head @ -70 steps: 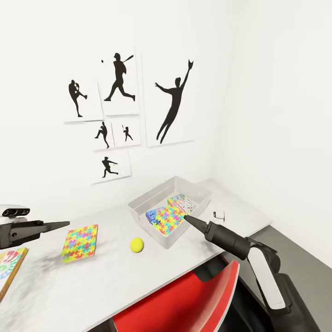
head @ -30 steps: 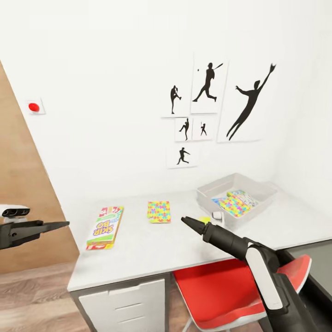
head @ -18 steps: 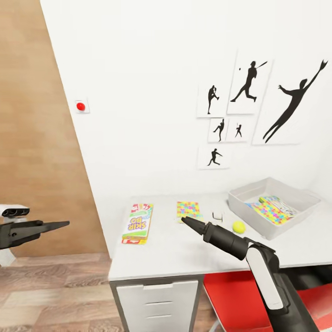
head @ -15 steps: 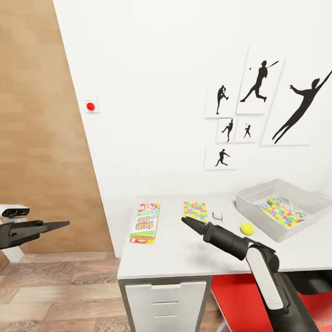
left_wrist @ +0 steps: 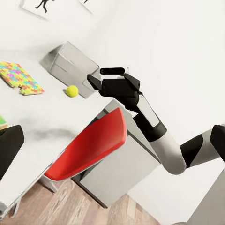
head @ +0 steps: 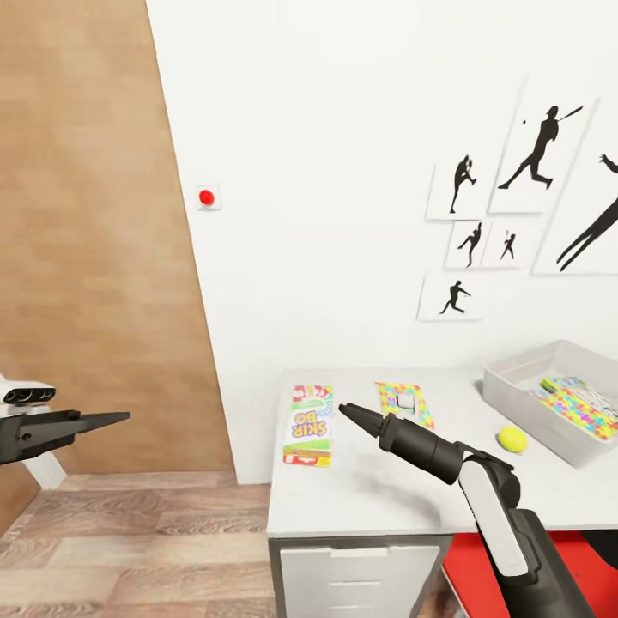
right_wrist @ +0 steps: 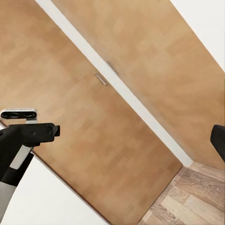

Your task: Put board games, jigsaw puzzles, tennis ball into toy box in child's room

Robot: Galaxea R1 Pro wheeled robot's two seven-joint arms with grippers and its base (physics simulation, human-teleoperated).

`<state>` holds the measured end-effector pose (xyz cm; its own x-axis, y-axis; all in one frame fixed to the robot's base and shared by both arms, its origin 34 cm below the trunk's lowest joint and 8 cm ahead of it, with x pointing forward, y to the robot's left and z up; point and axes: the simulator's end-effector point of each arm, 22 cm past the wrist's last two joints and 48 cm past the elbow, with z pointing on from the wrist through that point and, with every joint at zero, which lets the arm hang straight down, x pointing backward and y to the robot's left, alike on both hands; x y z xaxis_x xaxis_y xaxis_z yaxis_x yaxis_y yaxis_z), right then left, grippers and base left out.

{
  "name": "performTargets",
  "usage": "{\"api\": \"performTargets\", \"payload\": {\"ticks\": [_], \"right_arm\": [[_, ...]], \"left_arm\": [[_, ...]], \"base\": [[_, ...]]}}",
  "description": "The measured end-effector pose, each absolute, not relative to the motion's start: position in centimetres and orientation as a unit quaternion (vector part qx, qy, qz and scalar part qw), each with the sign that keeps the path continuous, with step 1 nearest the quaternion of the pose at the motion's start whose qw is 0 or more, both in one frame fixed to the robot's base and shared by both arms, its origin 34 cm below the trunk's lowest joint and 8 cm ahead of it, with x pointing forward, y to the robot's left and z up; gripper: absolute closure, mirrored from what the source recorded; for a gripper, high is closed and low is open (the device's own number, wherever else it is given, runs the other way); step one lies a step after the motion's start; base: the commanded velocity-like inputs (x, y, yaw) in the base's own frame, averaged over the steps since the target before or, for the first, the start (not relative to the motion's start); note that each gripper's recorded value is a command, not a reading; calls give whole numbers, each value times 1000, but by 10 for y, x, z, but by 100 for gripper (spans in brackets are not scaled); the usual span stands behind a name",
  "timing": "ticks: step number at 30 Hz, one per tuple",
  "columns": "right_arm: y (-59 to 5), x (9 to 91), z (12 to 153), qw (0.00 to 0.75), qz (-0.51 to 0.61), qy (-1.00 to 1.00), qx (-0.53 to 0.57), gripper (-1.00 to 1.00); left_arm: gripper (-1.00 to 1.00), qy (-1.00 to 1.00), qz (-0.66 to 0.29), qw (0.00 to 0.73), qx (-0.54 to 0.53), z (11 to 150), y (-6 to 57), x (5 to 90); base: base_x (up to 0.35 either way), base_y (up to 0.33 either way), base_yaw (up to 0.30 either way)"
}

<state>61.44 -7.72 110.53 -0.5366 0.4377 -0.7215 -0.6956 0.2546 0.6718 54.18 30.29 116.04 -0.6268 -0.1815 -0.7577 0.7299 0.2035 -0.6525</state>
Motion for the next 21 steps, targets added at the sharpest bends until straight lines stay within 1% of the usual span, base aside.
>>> {"api": "performTargets", "payload": {"ticks": [6,9,14,21], "right_arm": [[-78,616,1101,468,603,639,-98,-100],[-78,617,1100,467,603,640,-97,-100],[-78,618,1098,465,603,640,-95,-100],[-78,618,1098,465,604,640,-96,-100]], "left_arm": [[-100,677,-598,379,201,1157,303,544],[-100,678,-599,378,200,1156,303,545],[-100,678,-599,376,198,1154,303,546],[-100,679,-599,376,198,1153,303,546]], "base": [[223,268,-86],[238,178,-150],[133,66,-94],[107,41,-19]]}}
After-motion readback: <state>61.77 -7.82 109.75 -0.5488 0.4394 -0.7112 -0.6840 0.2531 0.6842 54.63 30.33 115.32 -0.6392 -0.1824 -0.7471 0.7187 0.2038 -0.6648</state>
